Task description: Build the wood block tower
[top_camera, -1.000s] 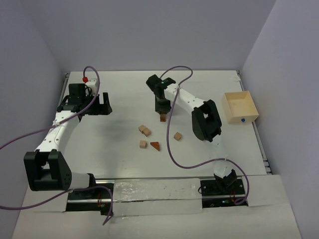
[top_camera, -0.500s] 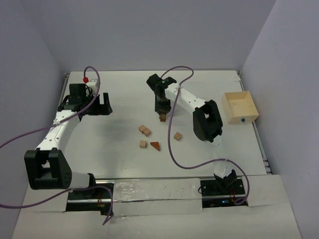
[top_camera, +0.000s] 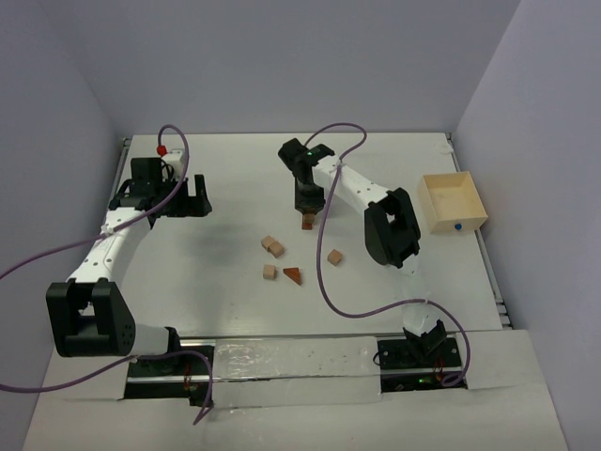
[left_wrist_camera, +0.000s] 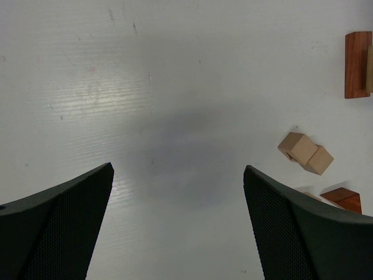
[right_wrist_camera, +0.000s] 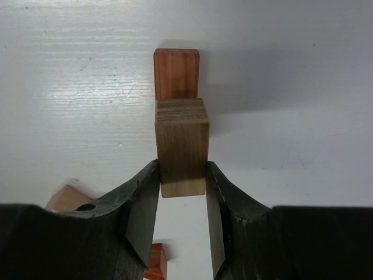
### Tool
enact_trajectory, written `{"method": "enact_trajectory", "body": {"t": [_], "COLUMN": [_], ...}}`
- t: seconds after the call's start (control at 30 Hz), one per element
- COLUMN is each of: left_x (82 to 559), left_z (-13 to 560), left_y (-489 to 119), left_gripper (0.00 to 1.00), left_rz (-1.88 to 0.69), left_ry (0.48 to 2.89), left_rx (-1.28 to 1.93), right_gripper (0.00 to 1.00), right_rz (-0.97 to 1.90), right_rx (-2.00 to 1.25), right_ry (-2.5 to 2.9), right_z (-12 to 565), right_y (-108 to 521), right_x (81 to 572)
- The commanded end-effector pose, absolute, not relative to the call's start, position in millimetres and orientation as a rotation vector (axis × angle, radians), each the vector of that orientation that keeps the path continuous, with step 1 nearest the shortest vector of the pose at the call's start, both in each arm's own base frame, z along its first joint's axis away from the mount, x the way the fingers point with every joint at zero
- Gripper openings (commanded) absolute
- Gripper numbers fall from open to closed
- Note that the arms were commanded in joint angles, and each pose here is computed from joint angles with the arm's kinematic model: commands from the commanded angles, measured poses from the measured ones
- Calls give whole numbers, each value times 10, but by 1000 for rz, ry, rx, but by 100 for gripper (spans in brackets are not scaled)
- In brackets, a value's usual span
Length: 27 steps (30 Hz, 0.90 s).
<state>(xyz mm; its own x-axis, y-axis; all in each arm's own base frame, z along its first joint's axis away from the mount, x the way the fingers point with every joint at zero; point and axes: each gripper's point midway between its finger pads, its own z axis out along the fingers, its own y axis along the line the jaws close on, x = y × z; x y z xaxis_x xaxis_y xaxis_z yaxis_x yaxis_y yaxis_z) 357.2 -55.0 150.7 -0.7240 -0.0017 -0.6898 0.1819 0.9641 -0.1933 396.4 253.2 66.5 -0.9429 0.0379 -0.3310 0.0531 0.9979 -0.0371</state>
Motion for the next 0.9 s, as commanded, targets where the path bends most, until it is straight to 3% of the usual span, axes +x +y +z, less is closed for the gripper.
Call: {"method": "enact_trajectory", "body": {"t": [0.0,0.87], "left_x": [3678,3681], "left_z": [1659,1623], "left_y": [-579,-572], "left_gripper": [99,99], "left_rz": [-345,-348], "left_ry": [2297,2305], "left_rx": [132,131], "right_gripper": [0,2], "right_rz": [-25,-23], "right_rx": [86,90], "right_ry": [2731,2737], "right_z": [970,883], "right_y": [2522,2560], "right_x": [4082,4136]}}
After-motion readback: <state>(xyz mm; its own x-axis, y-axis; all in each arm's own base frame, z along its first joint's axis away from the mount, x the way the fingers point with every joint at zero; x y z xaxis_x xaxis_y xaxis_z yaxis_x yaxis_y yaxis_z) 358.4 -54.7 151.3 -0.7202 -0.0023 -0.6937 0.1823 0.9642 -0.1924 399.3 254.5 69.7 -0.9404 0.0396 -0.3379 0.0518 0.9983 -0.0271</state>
